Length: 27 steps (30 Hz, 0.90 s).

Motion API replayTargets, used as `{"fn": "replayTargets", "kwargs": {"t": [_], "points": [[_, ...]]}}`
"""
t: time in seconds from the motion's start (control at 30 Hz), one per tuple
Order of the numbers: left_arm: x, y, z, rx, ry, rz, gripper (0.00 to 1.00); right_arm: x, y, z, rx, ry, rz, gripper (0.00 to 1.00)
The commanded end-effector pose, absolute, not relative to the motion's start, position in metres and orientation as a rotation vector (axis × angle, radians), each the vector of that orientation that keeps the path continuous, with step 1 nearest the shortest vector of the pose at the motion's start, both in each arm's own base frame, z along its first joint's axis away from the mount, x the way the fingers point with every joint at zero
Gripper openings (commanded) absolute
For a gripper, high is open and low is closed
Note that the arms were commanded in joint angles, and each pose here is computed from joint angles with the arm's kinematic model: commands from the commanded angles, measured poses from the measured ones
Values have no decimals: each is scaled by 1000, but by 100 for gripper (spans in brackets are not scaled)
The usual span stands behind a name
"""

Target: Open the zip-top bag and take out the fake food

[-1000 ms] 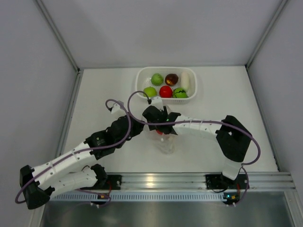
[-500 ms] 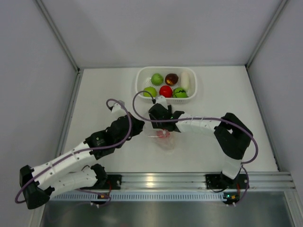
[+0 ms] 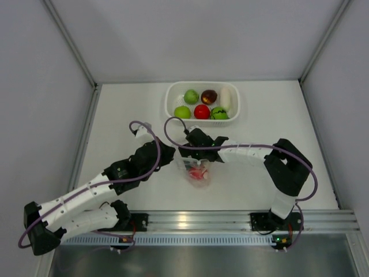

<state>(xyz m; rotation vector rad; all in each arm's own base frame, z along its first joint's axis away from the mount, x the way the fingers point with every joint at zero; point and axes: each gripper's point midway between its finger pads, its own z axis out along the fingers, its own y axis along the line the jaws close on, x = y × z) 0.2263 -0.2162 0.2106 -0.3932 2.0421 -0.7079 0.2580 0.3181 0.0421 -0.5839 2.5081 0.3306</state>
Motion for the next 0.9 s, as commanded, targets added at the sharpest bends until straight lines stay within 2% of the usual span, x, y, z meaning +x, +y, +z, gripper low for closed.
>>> {"fn": "replayTargets", "kwargs": {"t": [0.0,0.2,0.33,0.6,0.67,0.8,0.87], "points": [[232,-212,218,-393,2011,-679,0,240,329,74,-645,2484,518,97],[233,-215,210,-370,2036,-655,0,213,328,89,-758,2498,649,98],[234,-221,208,-344,2056,-653,0,191,323,86,-882,2558,675,94],[237,-215,211,-371,2030,-626,0,165,289,63,-977,2629,404,93],[236,-215,209,-372,2033,-626,0,158,292,57,-983,2627,425,93],[237,-215,207,-376,2036,-622,0,155,304,52,-950,2617,475,83],[237,-216,207,-372,2038,-619,0,153,307,52,-957,2618,477,83]]}}
